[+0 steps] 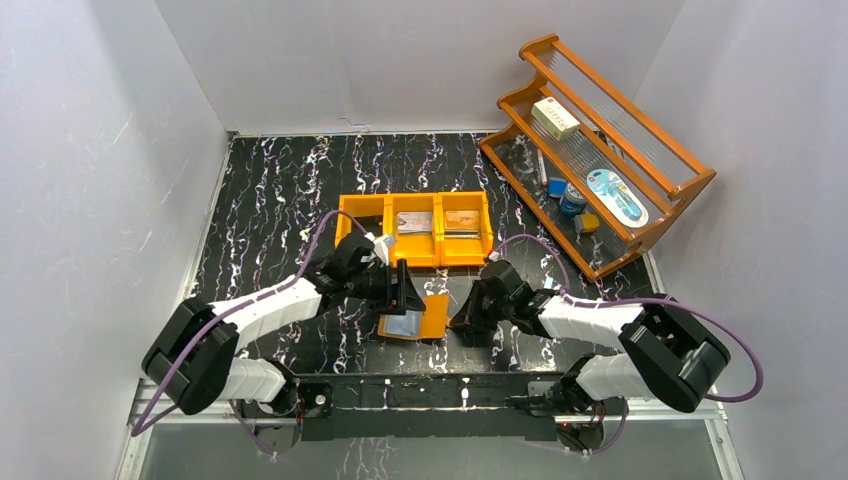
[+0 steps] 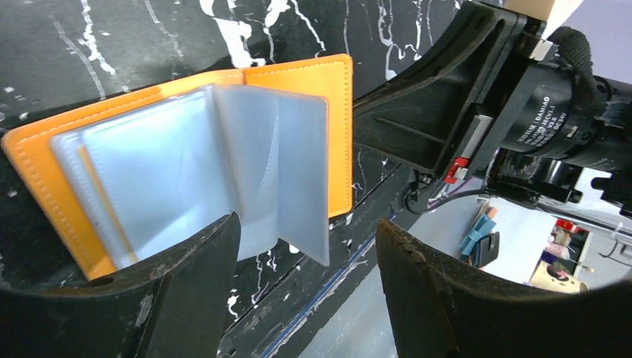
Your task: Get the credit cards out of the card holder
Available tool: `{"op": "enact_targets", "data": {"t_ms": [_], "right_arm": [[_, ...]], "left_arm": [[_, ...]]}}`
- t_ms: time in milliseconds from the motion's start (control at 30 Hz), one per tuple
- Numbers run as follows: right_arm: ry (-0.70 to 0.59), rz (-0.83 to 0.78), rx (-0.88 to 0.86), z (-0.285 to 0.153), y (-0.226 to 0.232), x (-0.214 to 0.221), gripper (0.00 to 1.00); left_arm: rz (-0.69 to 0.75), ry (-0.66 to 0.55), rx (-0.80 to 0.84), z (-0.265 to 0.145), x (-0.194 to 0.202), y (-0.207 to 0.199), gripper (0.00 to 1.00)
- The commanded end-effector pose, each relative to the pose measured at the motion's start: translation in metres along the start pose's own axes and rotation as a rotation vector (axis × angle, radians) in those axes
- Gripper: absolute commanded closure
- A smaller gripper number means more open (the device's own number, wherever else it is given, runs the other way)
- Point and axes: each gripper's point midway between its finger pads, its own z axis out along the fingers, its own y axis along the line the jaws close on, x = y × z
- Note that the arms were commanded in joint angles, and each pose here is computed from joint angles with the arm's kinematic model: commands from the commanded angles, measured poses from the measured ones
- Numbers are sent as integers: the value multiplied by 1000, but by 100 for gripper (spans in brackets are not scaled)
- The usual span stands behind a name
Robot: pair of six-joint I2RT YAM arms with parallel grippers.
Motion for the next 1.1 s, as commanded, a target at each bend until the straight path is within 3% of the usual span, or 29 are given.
{"op": "enact_targets", "data": {"t_ms": [0, 200, 400, 633, 833, 1067], "right_arm": [[0, 6, 7, 2, -1, -1, 100], [-12, 6, 0, -1, 2, -4, 96], [-43, 8, -32, -7, 10, -9, 78], [-83, 8, -38, -20, 20, -19, 67], [-176, 26, -29, -38, 28, -37, 66], [-195, 17, -153, -47, 64, -48, 78]], "left_arm": [[24, 28, 88, 5, -2, -25, 35], [26, 56, 93, 18, 3, -29, 35], [33, 52, 147, 24, 4, -43, 35], [31, 79, 152, 34, 10, -42, 35], [29, 88, 103, 39, 17, -30, 42], [25, 105, 66, 41, 29, -19, 60]]}}
